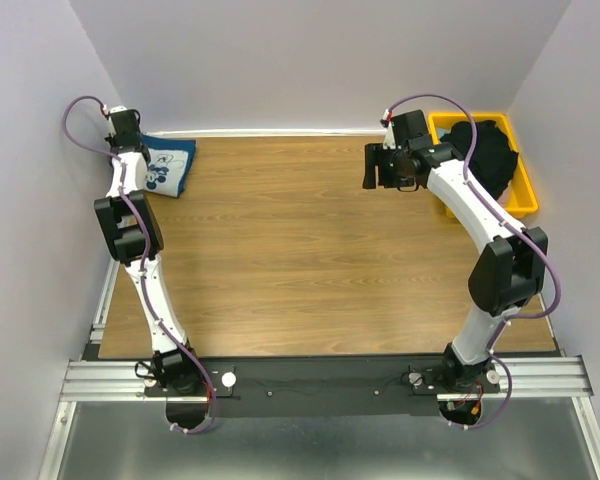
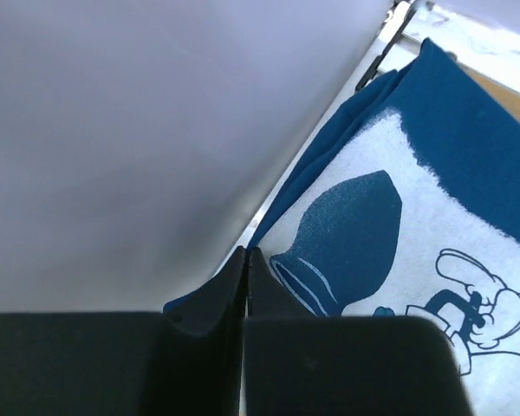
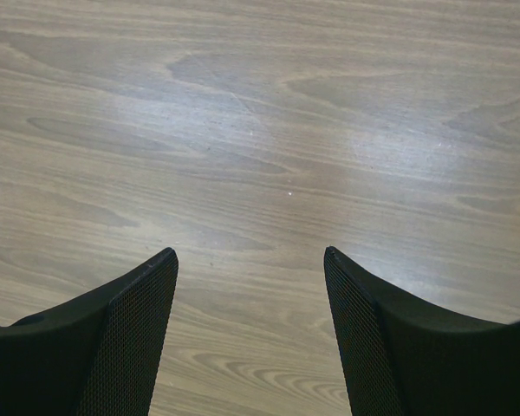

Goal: Fold and stack the t-shirts
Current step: Neatly place the folded tshirt to the corner

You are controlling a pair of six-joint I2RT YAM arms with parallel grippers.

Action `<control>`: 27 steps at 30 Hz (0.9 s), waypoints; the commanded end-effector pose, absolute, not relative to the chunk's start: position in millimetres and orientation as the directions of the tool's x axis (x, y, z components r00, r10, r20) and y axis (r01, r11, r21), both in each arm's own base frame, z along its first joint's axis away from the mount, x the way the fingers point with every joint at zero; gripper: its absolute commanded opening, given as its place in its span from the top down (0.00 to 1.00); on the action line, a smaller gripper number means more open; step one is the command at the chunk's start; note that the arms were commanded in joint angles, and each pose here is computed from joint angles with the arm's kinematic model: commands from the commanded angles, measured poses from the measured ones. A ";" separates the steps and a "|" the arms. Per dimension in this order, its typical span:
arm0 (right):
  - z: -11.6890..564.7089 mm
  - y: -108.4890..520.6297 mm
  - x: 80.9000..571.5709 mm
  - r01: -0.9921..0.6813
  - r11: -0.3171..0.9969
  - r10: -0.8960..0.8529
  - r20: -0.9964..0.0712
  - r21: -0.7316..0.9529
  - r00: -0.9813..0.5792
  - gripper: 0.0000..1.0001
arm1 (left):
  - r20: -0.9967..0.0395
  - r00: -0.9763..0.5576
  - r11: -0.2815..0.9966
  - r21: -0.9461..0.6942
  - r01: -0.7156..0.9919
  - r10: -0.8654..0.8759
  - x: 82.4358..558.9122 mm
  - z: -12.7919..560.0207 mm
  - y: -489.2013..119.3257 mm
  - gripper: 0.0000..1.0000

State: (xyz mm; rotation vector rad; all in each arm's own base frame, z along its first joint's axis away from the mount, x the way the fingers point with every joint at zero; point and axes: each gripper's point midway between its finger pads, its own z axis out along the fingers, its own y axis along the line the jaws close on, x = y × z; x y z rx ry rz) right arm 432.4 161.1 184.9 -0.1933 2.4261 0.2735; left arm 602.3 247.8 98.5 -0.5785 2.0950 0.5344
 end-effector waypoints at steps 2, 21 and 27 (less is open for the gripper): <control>181.6 159.0 432.2 -0.212 0.967 -0.080 -0.627 0.139 -0.775 0.25 | -0.840 -0.504 0.788 0.168 -0.592 -0.200 596.8 103.0 249.6 0.62; 188.8 163.0 397.8 -0.259 0.943 -0.057 -0.664 0.210 -0.745 0.21 | -0.607 -0.047 0.527 -0.647 -0.552 -0.794 524.0 140.4 134.9 0.16; 195.7 158.9 383.3 -0.242 0.942 -0.020 -0.683 0.231 -0.730 0.13 | -0.504 -0.061 0.440 -0.680 -0.587 -0.861 513.8 95.3 123.0 0.16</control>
